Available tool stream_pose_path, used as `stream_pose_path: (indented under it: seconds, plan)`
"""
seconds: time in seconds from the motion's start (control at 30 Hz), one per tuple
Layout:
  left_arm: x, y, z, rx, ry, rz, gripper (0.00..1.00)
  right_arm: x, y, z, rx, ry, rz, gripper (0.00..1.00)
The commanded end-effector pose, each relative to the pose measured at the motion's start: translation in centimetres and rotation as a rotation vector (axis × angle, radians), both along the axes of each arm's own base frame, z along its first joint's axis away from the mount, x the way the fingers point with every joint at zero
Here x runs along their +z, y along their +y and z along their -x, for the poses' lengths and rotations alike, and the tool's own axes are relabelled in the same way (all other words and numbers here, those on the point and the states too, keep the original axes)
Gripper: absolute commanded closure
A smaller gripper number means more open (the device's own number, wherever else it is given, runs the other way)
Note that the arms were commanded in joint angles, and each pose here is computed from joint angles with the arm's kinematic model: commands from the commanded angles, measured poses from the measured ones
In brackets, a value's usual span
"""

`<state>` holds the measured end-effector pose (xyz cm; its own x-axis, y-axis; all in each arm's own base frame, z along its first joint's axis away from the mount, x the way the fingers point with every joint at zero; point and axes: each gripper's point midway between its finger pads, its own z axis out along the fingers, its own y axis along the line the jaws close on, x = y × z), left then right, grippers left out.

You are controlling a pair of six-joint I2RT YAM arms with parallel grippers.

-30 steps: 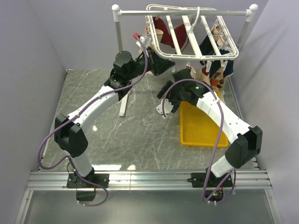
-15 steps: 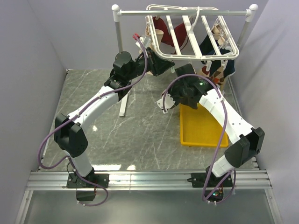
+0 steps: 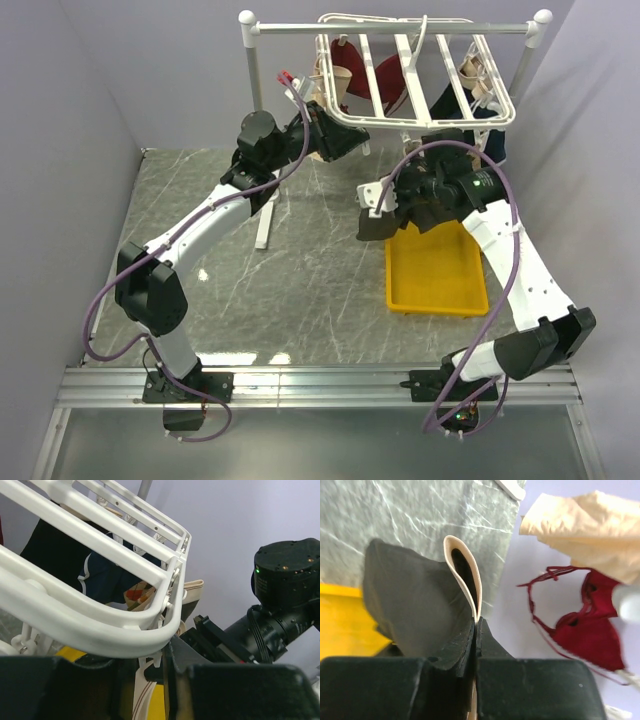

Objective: Clip the underwear to the hanger

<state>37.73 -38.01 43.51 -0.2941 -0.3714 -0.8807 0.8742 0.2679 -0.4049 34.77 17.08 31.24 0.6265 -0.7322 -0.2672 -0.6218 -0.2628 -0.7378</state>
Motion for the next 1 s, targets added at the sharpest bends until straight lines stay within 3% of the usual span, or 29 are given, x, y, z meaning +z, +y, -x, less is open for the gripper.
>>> stream_pose_path:
  seconds: [0.0, 0.43, 0.97]
  plan:
    - [1.5, 0.6, 0.6, -0.03, -0.008, 0.053, 1.0, 2.0, 0.2, 0.4, -0.045, 0.077, -0.152, 1.0]
    - [0.9, 0.2, 1.7, -0.116, -0.001, 0.037, 1.0, 5.9, 1.3, -0.3, -0.115, 0.323, -0.418, 1.0]
    - [0.2, 0.1, 2.0, -0.134, -0.061, 0.018, 1.0, 7.6, 2.1, -0.6, -0.106, 0.334, -0.481, 1.0]
